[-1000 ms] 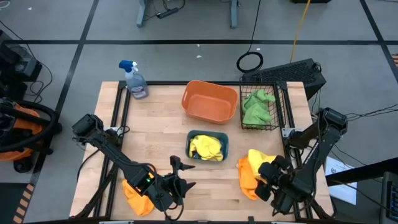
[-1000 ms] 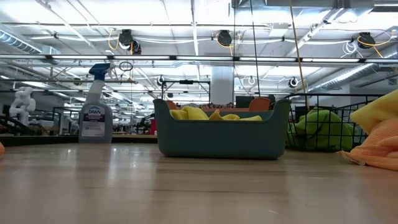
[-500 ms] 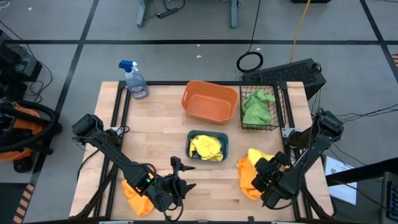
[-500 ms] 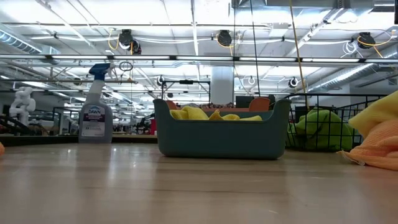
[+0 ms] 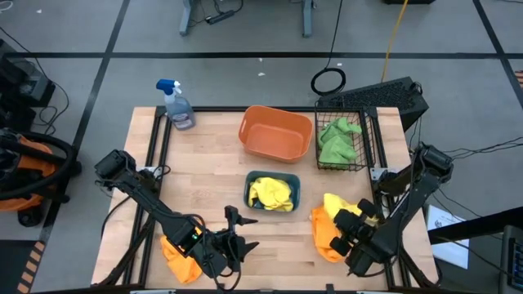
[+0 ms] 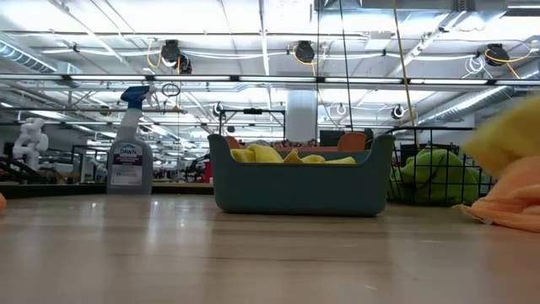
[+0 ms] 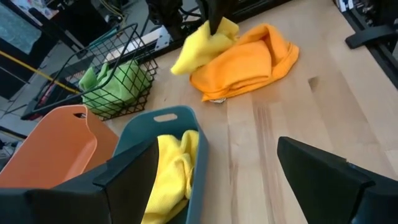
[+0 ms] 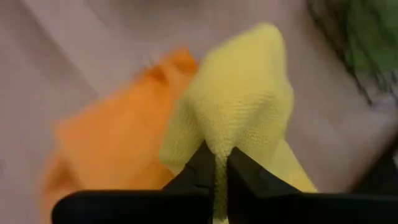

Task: Sort microfiber towel by color & place in baskets
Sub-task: Put the yellow microfiber towel into the blue bin

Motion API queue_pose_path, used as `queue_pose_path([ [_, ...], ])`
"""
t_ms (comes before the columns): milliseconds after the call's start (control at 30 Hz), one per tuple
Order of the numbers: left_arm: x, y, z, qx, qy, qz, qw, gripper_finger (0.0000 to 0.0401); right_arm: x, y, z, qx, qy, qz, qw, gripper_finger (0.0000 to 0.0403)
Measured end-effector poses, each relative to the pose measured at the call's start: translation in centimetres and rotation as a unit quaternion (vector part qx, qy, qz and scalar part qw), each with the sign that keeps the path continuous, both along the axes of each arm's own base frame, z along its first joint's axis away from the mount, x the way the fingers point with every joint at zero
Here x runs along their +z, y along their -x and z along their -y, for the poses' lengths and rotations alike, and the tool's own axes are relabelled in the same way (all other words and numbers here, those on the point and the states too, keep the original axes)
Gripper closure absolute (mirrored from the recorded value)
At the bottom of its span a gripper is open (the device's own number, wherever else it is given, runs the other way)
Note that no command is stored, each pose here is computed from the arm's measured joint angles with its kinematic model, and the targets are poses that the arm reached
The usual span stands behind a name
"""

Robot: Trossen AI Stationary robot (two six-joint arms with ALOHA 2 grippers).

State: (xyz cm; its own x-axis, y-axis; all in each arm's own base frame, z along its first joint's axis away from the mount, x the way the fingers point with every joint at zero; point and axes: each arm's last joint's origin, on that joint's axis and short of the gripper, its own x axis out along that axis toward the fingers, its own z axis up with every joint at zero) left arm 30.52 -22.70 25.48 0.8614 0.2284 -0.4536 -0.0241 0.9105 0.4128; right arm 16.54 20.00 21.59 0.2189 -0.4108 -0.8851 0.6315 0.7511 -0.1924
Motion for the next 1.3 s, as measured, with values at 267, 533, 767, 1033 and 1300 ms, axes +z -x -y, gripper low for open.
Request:
queue_pose_path([
  [267, 0.8, -0.5, 0.4, -0.03, 0.012, 0.03, 0.999, 0.0068, 6.2, -1.3, -2.3, 0.125, 0.055, 0.186, 0.973, 0.04],
  [533, 1.7, -1.5, 1.2, -0.086, -0.016, 0.083, 0.993, 0.0068, 9.1, -3.3, -4.0, 0.223, 0.113, 0.275, 0.928, 0.0401],
  [767, 3.3, -1.6, 2.0, -0.116, -0.056, 0.146, 0.981, 0.0068, 9.8, -4.9, -4.5, 0.257, 0.123, 0.297, 0.911, 0.0401],
  [1033, 3.4, -2.0, 1.6, -0.125, -0.089, 0.145, 0.977, 0.0068, 9.9, -6.5, -4.9, 0.294, 0.136, 0.298, 0.898, 0.0401],
  [1300, 2.8, -3.5, -0.3, -0.194, -0.084, 0.111, 0.971, 0.0068, 8.6, -9.3, -5.9, 0.355, 0.164, 0.285, 0.875, 0.0401],
])
